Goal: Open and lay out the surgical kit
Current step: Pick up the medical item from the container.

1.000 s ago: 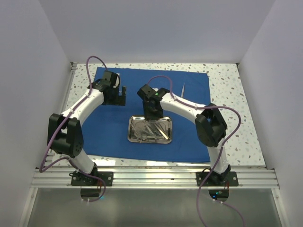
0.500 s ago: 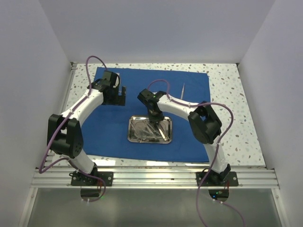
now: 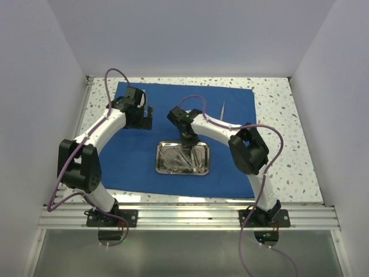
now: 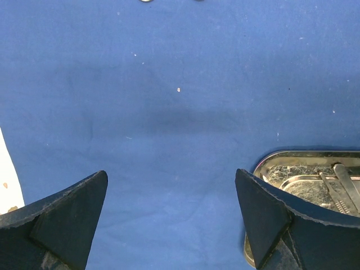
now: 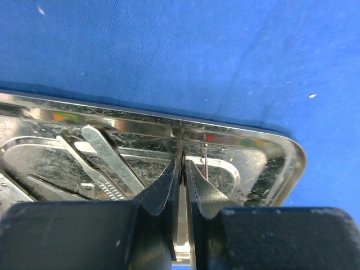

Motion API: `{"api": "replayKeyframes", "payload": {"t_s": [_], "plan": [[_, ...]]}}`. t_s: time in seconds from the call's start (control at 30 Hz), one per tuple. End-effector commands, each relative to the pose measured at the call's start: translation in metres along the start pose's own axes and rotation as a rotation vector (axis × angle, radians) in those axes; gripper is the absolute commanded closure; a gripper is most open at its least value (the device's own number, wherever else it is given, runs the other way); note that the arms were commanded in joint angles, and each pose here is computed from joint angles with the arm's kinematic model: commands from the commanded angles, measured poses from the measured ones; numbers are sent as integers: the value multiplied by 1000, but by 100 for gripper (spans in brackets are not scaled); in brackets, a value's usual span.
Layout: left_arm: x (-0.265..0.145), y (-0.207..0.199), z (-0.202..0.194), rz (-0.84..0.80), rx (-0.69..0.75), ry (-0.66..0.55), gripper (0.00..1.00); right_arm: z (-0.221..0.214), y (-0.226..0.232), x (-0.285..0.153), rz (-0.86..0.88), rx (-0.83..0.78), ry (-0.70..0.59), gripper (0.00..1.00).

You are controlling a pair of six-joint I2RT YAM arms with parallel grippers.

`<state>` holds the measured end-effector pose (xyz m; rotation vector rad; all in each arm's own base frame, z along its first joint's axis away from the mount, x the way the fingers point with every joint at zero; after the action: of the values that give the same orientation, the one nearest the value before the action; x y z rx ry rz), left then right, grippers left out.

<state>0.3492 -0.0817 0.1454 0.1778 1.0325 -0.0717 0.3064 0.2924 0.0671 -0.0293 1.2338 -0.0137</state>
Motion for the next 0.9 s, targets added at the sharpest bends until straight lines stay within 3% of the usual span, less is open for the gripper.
{"api": "replayKeyframes", "payload": {"t_s": [0.0,0.47,0.87], "plan": [[-9,2,10,10,-15,-36,0,26,-1,-27,11,4,-82,90],[-8,3,10,16,-17,-32,0,57,0,-71,68,59,-148,91],[-12,4,10,25,-12,-31,0,152,-37,-65,82,234,-207,91]]}}
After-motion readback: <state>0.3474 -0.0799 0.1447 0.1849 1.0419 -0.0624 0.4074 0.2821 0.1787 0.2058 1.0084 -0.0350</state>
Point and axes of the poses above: each gripper's point midway between its finger pads, its own x axis out along the fingers, its own y axis along the line the jaws close on, z = x × y, the point moved 4 cm from there along -x, back along the fingers, and after that the axes turned 9 degrees about x, right-handed, at the moved point
